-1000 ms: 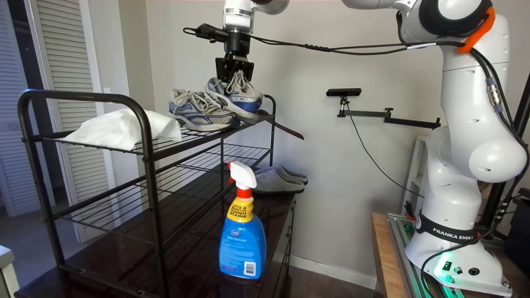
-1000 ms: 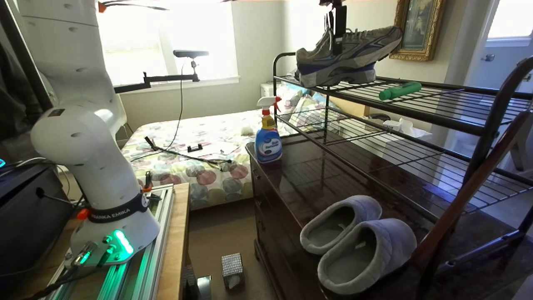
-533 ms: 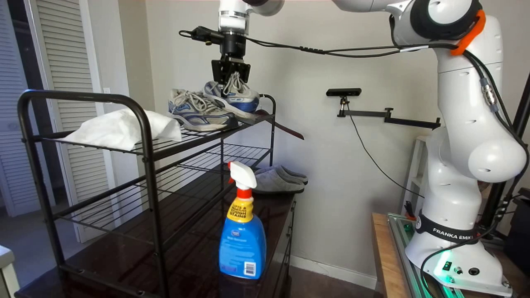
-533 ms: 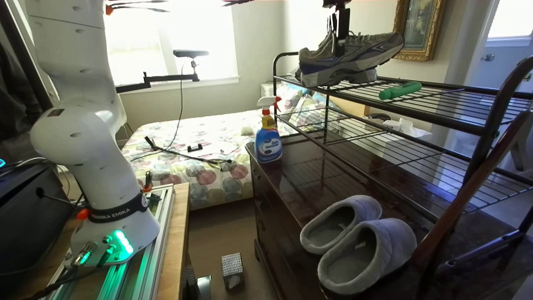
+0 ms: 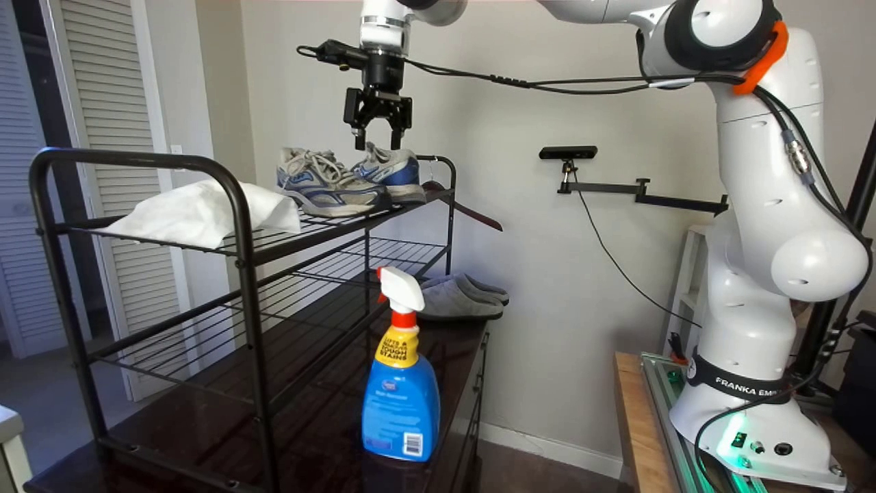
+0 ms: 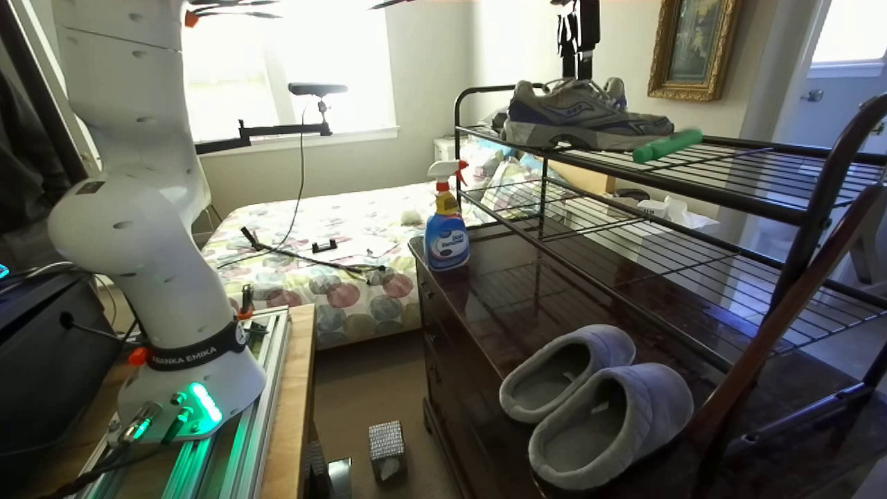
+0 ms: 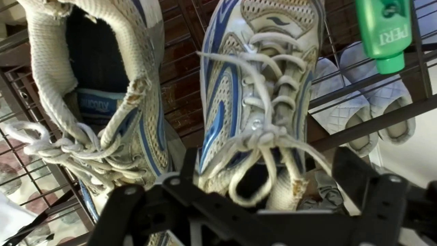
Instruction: Place the left sneaker next to the right one
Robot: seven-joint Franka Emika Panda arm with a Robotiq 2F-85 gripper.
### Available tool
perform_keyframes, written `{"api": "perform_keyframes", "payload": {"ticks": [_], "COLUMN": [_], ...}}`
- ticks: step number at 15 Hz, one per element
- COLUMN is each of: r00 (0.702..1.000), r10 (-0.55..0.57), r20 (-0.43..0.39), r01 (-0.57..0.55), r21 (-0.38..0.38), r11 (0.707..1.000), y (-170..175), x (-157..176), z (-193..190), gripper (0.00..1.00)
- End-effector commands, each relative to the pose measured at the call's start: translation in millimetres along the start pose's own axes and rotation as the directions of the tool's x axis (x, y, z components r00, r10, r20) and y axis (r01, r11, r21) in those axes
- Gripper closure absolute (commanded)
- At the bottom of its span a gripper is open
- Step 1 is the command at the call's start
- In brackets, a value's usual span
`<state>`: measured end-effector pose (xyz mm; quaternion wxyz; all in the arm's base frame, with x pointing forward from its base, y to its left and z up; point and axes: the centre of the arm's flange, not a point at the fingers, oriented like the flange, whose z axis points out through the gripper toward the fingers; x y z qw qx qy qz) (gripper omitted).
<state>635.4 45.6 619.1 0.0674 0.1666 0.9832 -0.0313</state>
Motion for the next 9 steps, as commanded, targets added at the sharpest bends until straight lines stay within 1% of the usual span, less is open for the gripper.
{"api": "perform_keyframes", "payload": {"ticks": [1,2,6,7,8,9], "r00": [0.999,0.999,0.99,0.985,0.993,0.99], "r10": [-0.021,-0.012,0.119,0.145,0.097,0.114], "r20": [0.039,0.046,0.073,0.096,0.065,0.08], "r01": [0.022,0.013,-0.113,-0.134,-0.093,-0.108], "r21": [-0.021,-0.03,-0.091,-0.11,-0.061,-0.074], "r11": [1.0,0.999,0.989,0.985,0.994,0.991], "y": [2.0,2.7,-2.4,-6.2,-1.6,-2.8], "x": [-12.3,-10.9,6.3,12.1,1.7,3.4], "z": [-16.7,-21.7,-49.9,-56.0,-40.4,-48.7], "gripper": [0.0,0.0,0.0,0.0,0.0,0.0]}}
